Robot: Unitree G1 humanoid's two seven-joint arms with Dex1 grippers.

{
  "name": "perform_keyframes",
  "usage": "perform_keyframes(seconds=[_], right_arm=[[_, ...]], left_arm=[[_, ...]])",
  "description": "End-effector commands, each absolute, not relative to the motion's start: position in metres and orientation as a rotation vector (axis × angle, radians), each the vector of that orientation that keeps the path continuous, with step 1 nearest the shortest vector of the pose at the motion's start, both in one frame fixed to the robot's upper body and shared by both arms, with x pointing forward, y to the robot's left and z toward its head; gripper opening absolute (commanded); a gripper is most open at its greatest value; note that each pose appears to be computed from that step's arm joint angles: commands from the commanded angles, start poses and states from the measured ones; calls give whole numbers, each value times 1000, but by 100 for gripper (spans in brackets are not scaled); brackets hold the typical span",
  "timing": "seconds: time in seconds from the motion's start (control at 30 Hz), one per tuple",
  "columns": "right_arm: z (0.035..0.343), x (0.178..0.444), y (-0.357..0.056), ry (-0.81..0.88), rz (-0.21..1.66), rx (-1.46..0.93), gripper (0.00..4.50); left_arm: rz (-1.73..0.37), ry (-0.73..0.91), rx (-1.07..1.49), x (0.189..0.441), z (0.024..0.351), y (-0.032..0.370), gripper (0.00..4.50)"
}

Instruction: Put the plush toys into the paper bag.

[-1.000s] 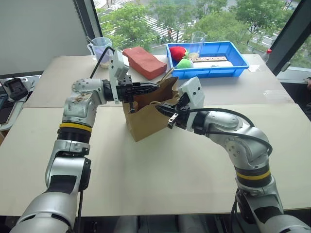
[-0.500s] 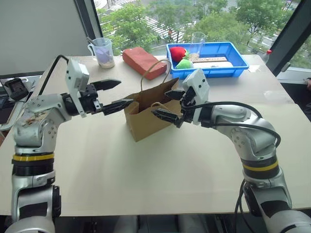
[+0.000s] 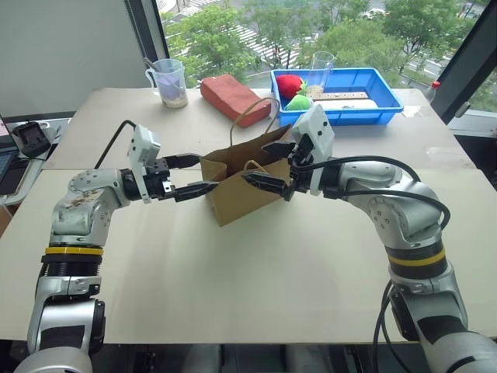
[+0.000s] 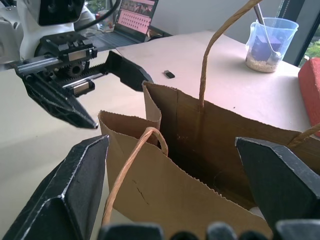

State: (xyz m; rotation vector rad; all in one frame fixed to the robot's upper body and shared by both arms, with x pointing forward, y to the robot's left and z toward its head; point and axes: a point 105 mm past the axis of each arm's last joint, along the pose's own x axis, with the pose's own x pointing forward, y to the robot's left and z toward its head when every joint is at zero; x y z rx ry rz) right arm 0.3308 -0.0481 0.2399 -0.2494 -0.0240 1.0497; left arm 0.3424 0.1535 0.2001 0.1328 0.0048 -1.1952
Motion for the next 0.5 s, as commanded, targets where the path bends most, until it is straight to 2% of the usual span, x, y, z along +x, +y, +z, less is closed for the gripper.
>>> perform_keyframes(seconds=[0.03,0.17,0.3,0.5], right_arm=[[258,325,-47,-96,1057,-276,445],[258,325,-46,-97,1047,-278,445],[259,324,-44,-105,1048,-281,445],[271,318,-42,-127,1075,-307,445]], left_arm=[[-1237,-27,202,339,205,147,450],[-1213,-36,246,340,196,144,450],[-1122,-70,292,351,184,137,450],[-1032,-123,225,363,175,127,450]])
